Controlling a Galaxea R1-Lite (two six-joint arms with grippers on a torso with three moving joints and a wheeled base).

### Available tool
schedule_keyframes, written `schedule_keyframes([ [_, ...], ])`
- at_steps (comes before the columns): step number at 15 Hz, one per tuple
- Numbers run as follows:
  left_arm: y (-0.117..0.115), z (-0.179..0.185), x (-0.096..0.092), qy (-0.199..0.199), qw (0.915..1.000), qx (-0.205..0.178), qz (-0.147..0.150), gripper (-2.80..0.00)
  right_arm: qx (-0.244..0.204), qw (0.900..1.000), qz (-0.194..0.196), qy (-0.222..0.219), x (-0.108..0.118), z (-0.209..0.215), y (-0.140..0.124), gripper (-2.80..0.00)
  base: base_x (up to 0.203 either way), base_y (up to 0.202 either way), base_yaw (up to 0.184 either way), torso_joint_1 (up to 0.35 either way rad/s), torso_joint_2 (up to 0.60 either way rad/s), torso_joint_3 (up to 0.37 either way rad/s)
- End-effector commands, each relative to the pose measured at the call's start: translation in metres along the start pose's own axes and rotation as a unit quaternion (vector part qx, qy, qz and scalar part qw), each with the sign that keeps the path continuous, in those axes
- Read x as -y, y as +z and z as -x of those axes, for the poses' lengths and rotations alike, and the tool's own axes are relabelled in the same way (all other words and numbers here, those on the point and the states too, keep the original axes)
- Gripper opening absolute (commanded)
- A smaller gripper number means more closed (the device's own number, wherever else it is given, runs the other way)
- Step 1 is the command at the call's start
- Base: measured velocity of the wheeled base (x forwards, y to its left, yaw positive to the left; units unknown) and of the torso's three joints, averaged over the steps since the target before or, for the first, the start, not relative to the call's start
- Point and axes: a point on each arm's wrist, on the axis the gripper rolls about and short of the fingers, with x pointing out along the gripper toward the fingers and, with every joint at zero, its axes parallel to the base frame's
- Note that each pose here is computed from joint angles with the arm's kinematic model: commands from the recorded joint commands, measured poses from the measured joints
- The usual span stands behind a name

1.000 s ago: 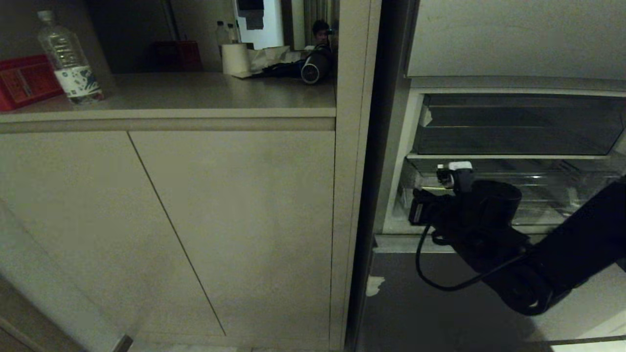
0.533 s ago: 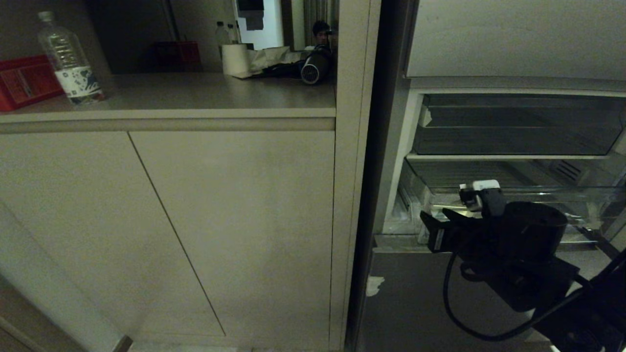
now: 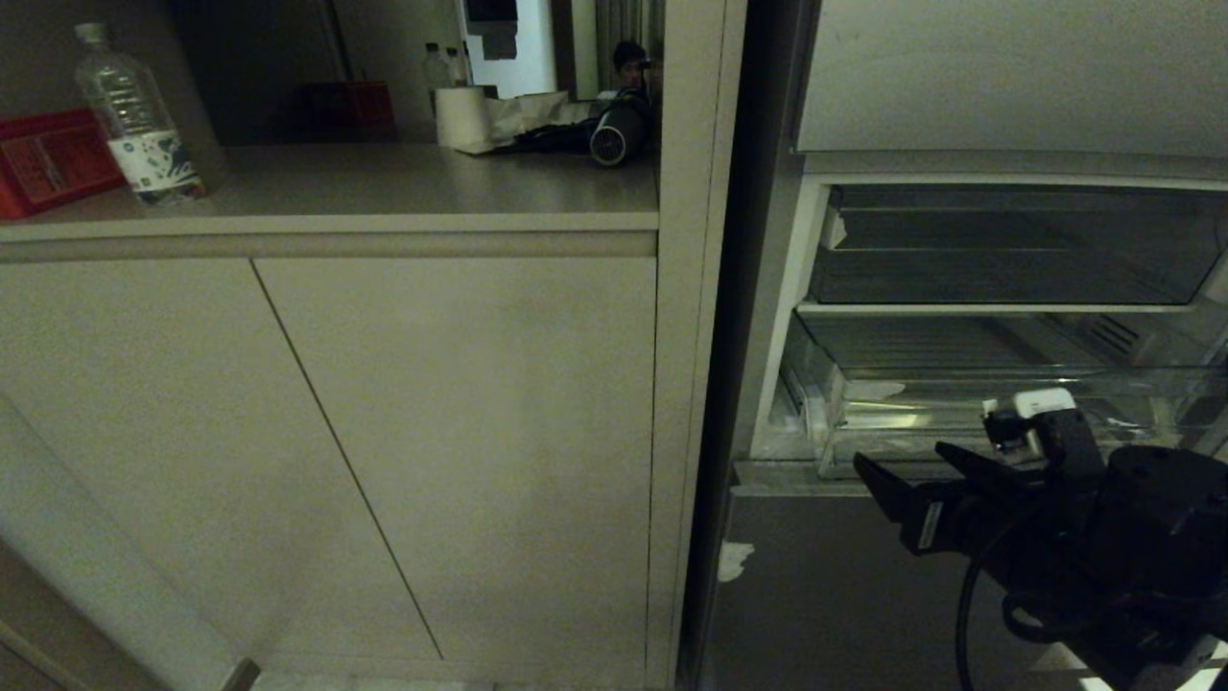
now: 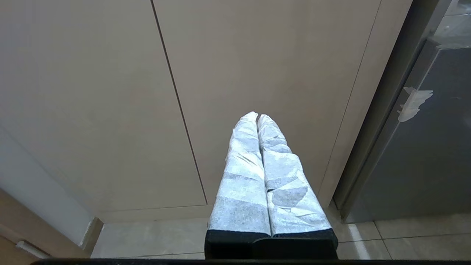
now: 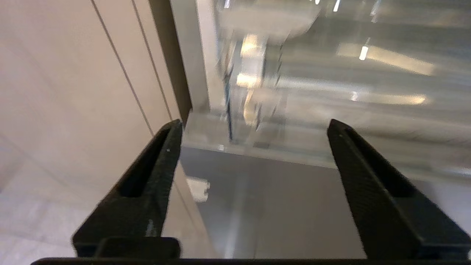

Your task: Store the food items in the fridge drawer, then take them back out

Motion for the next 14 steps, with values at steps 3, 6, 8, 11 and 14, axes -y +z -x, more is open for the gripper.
schedule_keyframes([
  [3,0.0,0.0,0.0,0.0,1.0,0.0,0.0,-2.8,0.034,0.999,-0.012,-0.036,0.016,-0.003,0.046,0.0,0.0,0.0,0.0,0.0,0.0,0.0],
  [6,0.0,0.0,0.0,0.0,1.0,0.0,0.0,-2.8,0.006,0.998,-0.009,-0.057,0.026,-0.023,0.081,0.0,0.0,0.0,0.0,0.0,0.0,0.0],
  [8,0.0,0.0,0.0,0.0,1.0,0.0,0.0,-2.8,-0.014,0.998,-0.008,-0.066,0.032,-0.037,0.102,-0.18,0.0,0.0,0.0,0.0,0.0,0.0],
  [11,0.0,0.0,0.0,0.0,1.0,0.0,0.0,-2.8,-0.057,0.995,-0.003,-0.083,0.041,-0.065,0.095,-2.8,0.0,0.0,0.0,0.0,0.0,0.0],
  [14,0.0,0.0,0.0,0.0,1.0,0.0,0.0,-2.8,-0.073,0.993,-0.005,-0.093,0.053,-0.096,0.087,-2.8,0.0,0.0,0.0,0.0,0.0,0.0],
])
